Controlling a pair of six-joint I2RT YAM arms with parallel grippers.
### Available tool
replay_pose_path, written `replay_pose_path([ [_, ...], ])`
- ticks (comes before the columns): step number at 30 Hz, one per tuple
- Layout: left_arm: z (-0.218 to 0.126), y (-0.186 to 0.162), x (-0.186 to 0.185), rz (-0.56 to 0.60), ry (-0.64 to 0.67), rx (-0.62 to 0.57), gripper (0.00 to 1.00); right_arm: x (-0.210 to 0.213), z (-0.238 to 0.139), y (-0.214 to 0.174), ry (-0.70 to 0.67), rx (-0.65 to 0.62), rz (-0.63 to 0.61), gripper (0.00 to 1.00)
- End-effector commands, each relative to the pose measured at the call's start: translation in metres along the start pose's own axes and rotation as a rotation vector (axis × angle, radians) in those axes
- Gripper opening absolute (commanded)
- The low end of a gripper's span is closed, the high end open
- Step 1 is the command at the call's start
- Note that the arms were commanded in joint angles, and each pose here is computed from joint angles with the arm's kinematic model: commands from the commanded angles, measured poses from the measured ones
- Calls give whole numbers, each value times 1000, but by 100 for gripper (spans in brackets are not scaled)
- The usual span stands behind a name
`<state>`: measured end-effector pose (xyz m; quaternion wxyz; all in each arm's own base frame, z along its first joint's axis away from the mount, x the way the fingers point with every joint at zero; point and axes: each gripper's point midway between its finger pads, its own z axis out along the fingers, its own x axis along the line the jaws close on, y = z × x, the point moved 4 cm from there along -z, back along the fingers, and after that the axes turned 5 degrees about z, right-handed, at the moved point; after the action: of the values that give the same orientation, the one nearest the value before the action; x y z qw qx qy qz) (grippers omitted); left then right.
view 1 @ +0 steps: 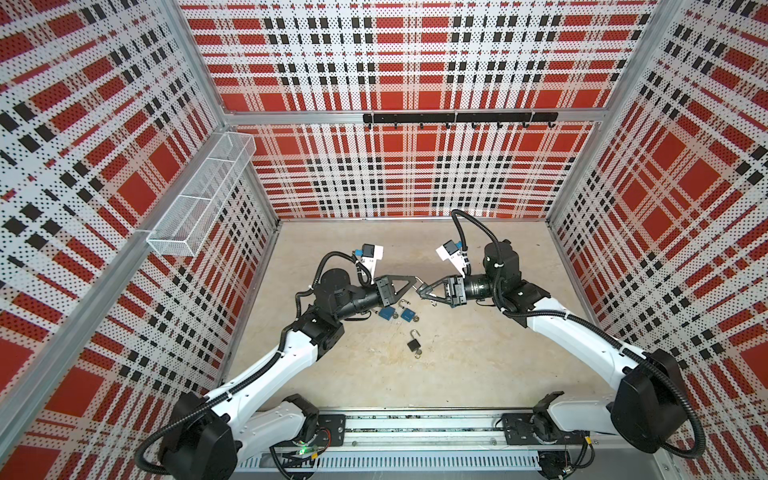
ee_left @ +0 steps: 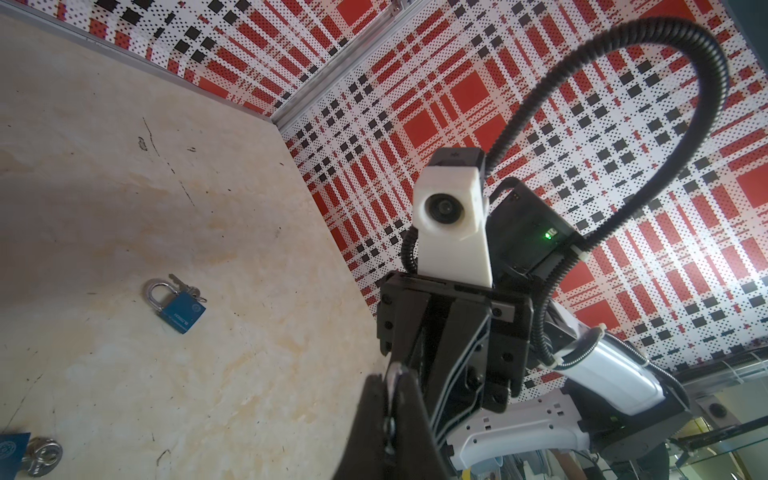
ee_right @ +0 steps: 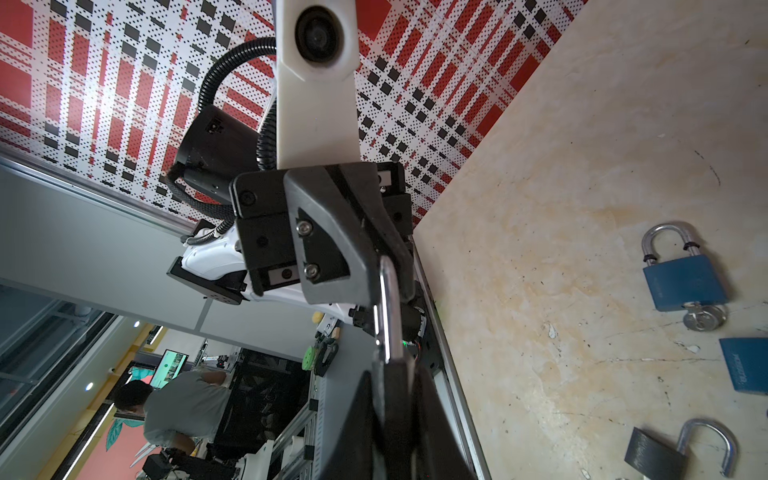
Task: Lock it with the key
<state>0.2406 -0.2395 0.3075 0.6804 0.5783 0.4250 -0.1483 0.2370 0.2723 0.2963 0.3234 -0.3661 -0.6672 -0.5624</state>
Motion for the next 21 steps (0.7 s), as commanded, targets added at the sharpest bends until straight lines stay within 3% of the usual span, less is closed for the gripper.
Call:
replay_pose_path([
  [1,4,-36,-4,-41,-47,148,0,32,-2,34,26,-118,-179,0],
  [9,5,-36,-6,-42,-50,149,0,28,-2,35,5,-121,-180,0],
  [21,0,-33,20,-23,10,132,0,49,-2,33,167,-99,-142,0],
])
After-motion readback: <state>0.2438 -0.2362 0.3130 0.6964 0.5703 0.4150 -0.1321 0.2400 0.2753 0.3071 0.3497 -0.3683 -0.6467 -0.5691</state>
